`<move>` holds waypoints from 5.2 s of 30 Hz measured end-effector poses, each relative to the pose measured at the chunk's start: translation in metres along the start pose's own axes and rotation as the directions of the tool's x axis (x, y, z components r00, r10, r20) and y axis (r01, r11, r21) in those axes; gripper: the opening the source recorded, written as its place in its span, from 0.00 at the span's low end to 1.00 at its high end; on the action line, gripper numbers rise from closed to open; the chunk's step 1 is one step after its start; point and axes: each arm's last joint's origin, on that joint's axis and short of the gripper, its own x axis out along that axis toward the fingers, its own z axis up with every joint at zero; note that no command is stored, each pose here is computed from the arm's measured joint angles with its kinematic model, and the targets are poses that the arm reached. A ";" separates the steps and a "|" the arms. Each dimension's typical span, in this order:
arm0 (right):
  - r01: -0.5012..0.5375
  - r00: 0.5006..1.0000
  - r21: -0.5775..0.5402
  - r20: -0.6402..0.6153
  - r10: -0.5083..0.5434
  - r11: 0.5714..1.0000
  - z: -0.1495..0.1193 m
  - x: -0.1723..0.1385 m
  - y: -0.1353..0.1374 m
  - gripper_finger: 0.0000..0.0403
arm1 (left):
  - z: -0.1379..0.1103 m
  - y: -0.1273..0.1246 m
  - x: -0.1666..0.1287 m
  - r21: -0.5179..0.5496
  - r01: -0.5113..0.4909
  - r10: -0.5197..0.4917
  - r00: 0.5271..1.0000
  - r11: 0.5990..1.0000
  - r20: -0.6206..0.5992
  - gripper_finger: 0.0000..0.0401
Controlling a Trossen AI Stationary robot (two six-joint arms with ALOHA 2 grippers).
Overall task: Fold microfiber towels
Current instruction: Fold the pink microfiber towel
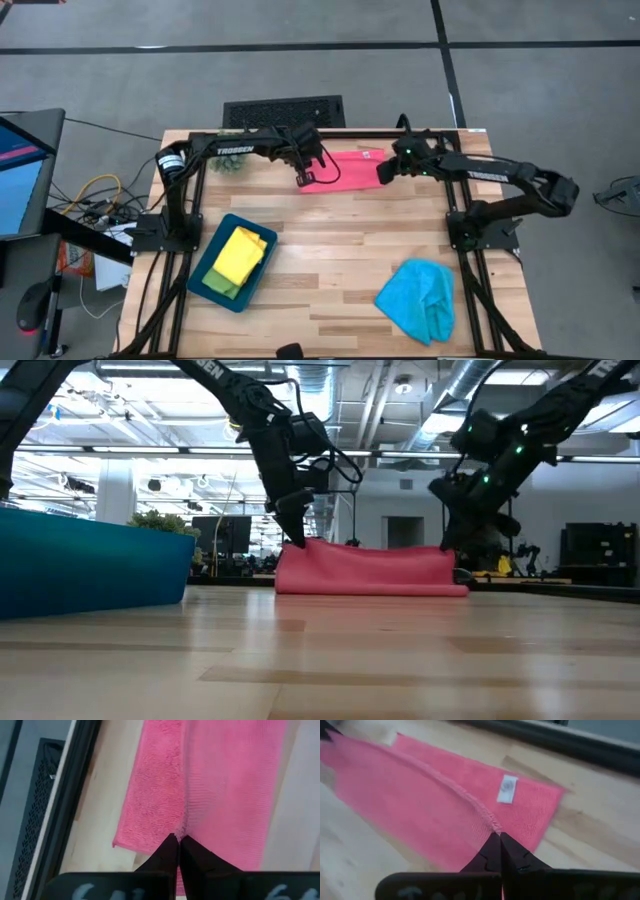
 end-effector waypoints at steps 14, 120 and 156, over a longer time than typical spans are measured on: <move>0.005 1.000 0.010 -0.015 -0.005 1.000 -0.013 -0.045 0.012 0.02 | -0.001 -0.026 -0.003 -0.002 0.133 -0.133 0.990 0.991 -0.034 0.00; 0.084 0.996 0.164 -0.028 -0.080 0.983 0.003 0.020 -0.005 0.02 | -0.002 -0.037 0.001 -0.047 -0.039 0.037 0.999 0.998 -0.039 0.00; 0.217 0.962 0.063 -0.181 -0.203 0.974 0.023 0.056 -0.003 0.02 | 0.001 -0.015 0.011 -0.109 -0.045 0.049 0.998 0.993 0.038 0.00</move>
